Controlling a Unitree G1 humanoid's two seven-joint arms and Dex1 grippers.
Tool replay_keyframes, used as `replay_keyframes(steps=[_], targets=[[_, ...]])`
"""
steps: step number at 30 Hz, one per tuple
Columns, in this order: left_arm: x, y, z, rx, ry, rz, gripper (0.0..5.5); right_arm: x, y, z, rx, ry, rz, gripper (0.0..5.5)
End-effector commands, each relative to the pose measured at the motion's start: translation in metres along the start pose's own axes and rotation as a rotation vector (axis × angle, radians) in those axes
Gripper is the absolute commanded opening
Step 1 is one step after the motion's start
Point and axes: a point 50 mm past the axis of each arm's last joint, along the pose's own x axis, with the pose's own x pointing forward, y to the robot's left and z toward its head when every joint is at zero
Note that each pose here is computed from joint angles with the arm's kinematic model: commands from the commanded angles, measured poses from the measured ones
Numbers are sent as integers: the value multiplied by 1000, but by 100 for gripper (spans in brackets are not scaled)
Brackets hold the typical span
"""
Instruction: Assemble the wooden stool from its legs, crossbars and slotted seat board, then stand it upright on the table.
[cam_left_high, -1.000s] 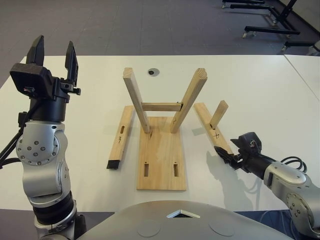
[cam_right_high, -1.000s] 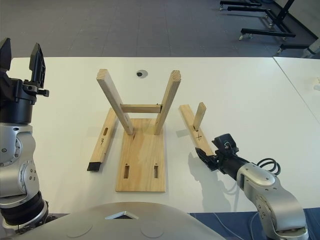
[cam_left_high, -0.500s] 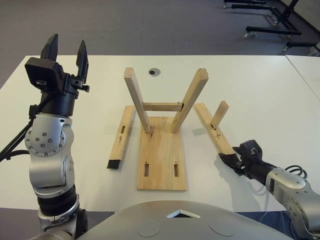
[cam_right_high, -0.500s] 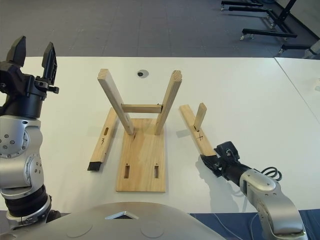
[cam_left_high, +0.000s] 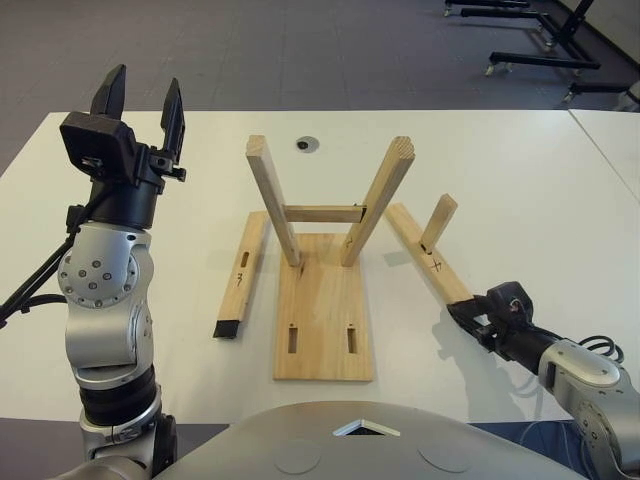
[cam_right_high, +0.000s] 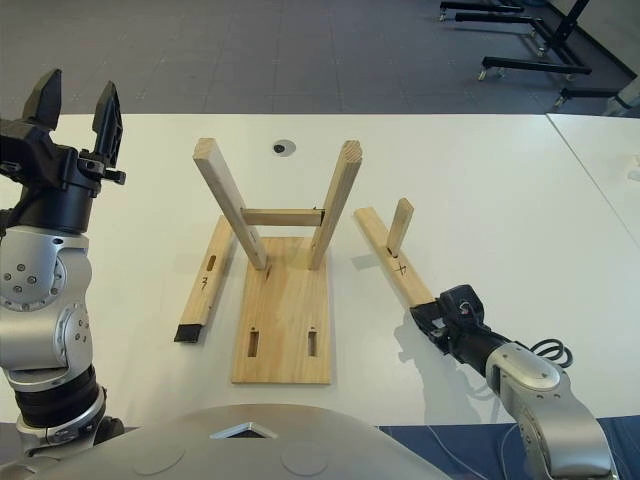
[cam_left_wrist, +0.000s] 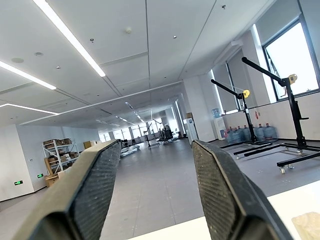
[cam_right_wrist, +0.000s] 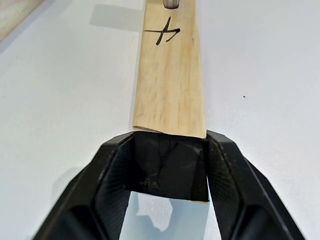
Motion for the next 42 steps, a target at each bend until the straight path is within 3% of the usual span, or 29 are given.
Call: replay_keyframes(steps=[1,3,5,9,17,23,24,28,35,42], targets=[[2,3,-2,-16,3,17,255,2,-12,43,58,-236,-66,204],[4,7,-5,-60,9,30,255,58,-10,61,128,-337,-105,204],[6,9,-9,-89,18,25,255,84,-7,84,122,-386,-127,204],[10,12,-12,-109,14,8,255,88,-16,91,116,-393,-151,204],[5,17,-12,-91,21,3,255,66,-21,31,-4,-97,-75,190],[2,16,-11,-87,27,3,255,59,-16,27,1,-64,-22,190],[2,15,-11,-86,27,2,255,58,-13,26,8,-60,-8,226],[1,16,-12,-79,31,-1,255,54,-3,24,31,-45,58,286],[3,14,-13,-77,27,-10,255,67,-13,32,31,-91,-18,413],[8,11,-13,-71,17,-37,255,90,13,41,87,-136,-13,417]])
